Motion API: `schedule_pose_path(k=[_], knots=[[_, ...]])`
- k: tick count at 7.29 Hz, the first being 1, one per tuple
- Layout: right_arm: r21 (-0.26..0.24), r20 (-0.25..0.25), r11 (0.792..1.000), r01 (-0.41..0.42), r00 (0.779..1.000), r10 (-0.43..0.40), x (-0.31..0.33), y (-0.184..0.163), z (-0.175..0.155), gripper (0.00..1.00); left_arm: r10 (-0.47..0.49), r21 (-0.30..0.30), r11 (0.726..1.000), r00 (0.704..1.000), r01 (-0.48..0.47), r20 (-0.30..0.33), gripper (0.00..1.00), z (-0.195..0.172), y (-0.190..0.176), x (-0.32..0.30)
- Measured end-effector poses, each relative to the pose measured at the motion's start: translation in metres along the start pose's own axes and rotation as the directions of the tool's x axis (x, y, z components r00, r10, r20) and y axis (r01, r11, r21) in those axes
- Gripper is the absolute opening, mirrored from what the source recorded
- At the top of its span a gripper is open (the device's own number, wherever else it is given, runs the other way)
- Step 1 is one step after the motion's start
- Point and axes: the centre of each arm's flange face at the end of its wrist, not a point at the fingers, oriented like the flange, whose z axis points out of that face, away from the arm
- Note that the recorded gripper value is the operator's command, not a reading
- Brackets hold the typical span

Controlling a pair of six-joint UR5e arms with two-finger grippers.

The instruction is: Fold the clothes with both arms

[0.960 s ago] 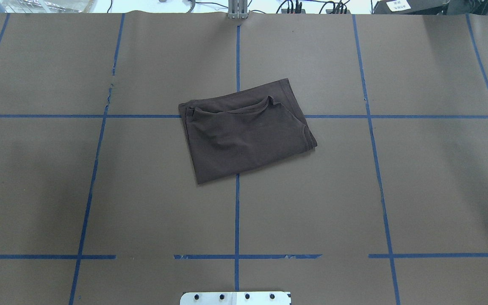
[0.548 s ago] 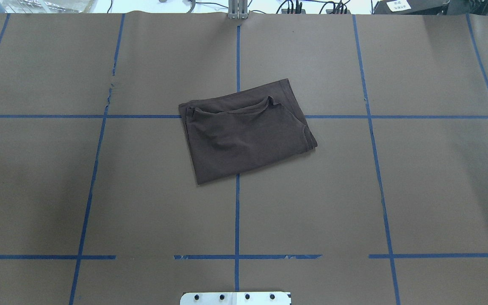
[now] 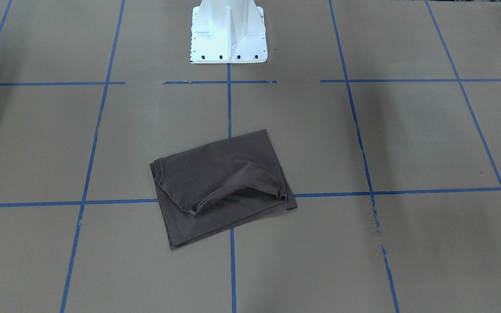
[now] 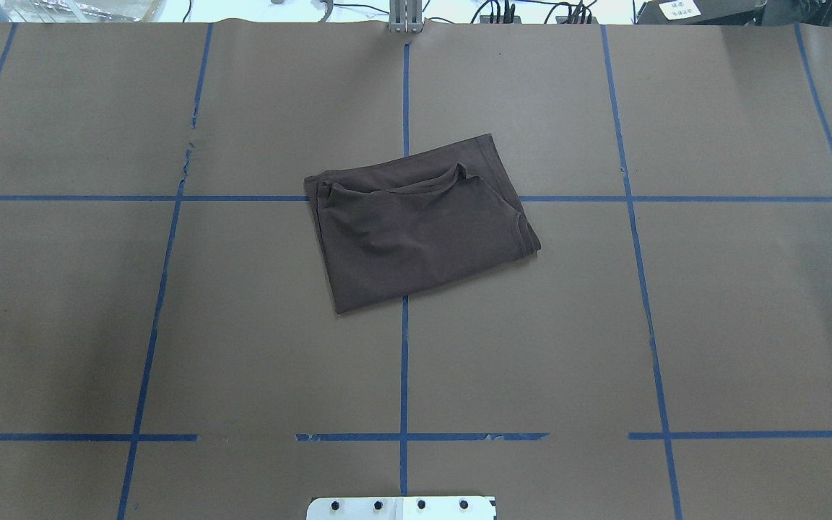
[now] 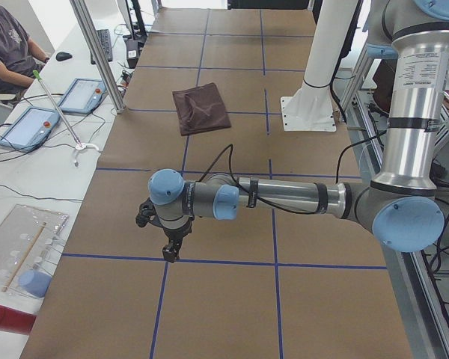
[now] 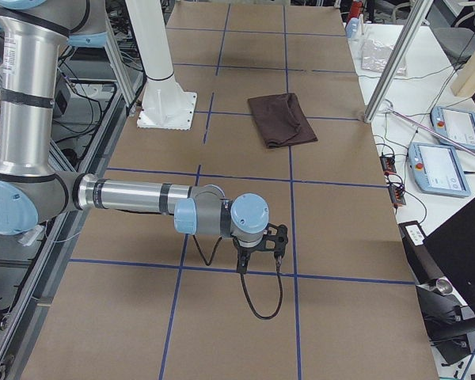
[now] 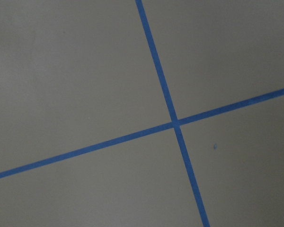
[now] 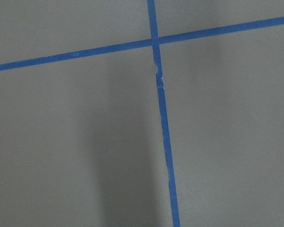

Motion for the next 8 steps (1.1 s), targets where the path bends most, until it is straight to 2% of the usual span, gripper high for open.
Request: schedule_pose_path(k=[2,4,6,8], knots=[[0.043,0.007,0.999,0.001,1.0,-0.001,0.003,0.002,-0.013,1.0,0.008,0.009,1.0,1.0,-0.008,-0.006,1.0,-0.004,0.009,0.007],[0.1,0.01,0.995,0.015,1.0,-0.016,-0.016,0.001,-0.04,1.0,0.012,0.013,1.0,1.0,-0.012,-0.005,1.0,-0.006,0.01,0.009],[0.12,0.009,0.992,0.024,1.0,-0.025,-0.025,0.002,-0.05,1.0,-0.005,0.014,1.0,1.0,0.005,-0.007,1.0,-0.006,0.008,0.011],[0.12,0.009,0.993,0.021,1.0,-0.022,-0.024,0.003,-0.05,1.0,-0.129,0.017,0.992,0.992,0.129,-0.013,1.0,-0.008,0.006,0.013]])
